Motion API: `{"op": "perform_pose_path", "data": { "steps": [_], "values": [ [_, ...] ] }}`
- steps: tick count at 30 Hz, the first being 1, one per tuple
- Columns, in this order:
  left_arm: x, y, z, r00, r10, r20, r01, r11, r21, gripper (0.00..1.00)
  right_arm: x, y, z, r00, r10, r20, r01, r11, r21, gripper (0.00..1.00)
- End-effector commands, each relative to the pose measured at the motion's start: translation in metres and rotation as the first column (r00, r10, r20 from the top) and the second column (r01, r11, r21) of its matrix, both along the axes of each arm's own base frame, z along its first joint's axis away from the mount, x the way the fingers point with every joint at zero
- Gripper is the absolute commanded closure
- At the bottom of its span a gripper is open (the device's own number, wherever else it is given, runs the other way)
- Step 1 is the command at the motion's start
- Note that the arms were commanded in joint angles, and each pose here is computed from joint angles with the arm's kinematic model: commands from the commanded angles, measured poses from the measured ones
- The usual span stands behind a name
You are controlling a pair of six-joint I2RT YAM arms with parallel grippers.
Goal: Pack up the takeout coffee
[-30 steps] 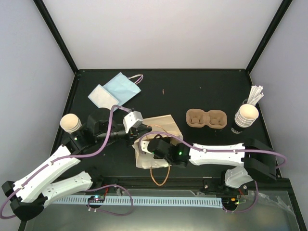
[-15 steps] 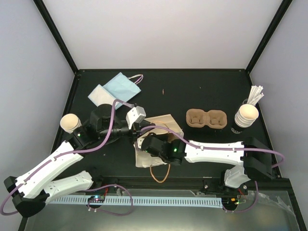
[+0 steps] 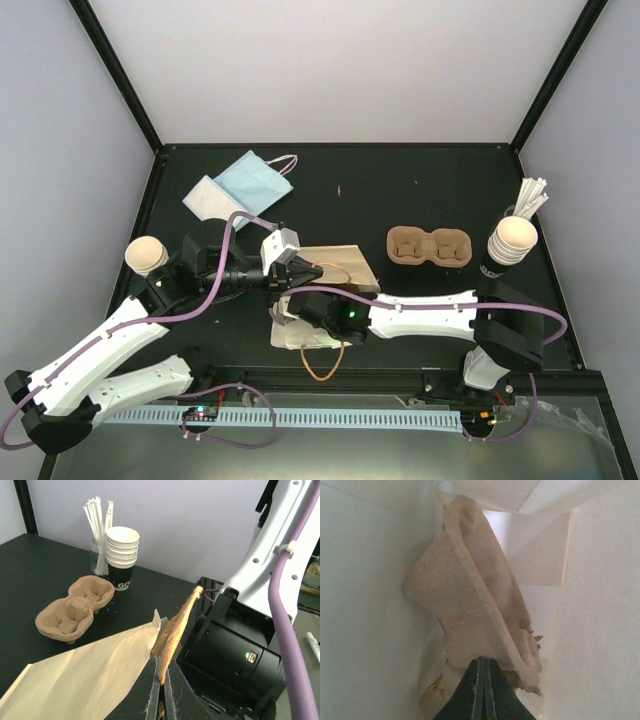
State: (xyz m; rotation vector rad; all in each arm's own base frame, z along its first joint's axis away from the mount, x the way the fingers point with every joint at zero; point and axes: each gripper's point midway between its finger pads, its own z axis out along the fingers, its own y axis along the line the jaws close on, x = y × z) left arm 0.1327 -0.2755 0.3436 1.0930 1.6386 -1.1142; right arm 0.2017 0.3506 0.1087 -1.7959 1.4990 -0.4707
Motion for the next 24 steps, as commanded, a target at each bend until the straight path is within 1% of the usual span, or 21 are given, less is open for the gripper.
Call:
{"op": "perform_pose_path", "data": {
  "steps": [1,6,12,21,24],
  "values": [
    [-0.016,0.002,0.007,0.998,-0.068,0.010,0.068,0.998,-0.001,0.98,0.008,0.001,0.023,0.998,-0.035,0.043,0.030,0.994,0.107,0.99],
    [-0.014,0.002,0.000,0.998,-0.055,-0.007,0.055,0.998,0.006,0.98,0.010,-0.007,0.026,0.996,-0.061,0.065,0.053,0.992,0.119,0.99],
    [-0.015,0.003,0.004,0.998,-0.055,-0.001,0.055,0.998,-0.001,0.98,0.015,-0.018,0.025,0.990,-0.083,0.113,0.071,0.992,0.106,0.99],
    [-0.018,0.002,0.001,0.997,-0.075,-0.020,0.075,0.997,0.002,0.98,0.030,-0.011,0.039,0.982,-0.105,0.154,0.080,0.984,0.162,0.99],
    [-0.021,0.000,0.002,0.995,-0.097,-0.032,0.096,0.995,-0.014,0.98,0.032,-0.005,0.035,0.985,-0.084,0.152,0.061,0.986,0.152,0.99]
  ]
}}
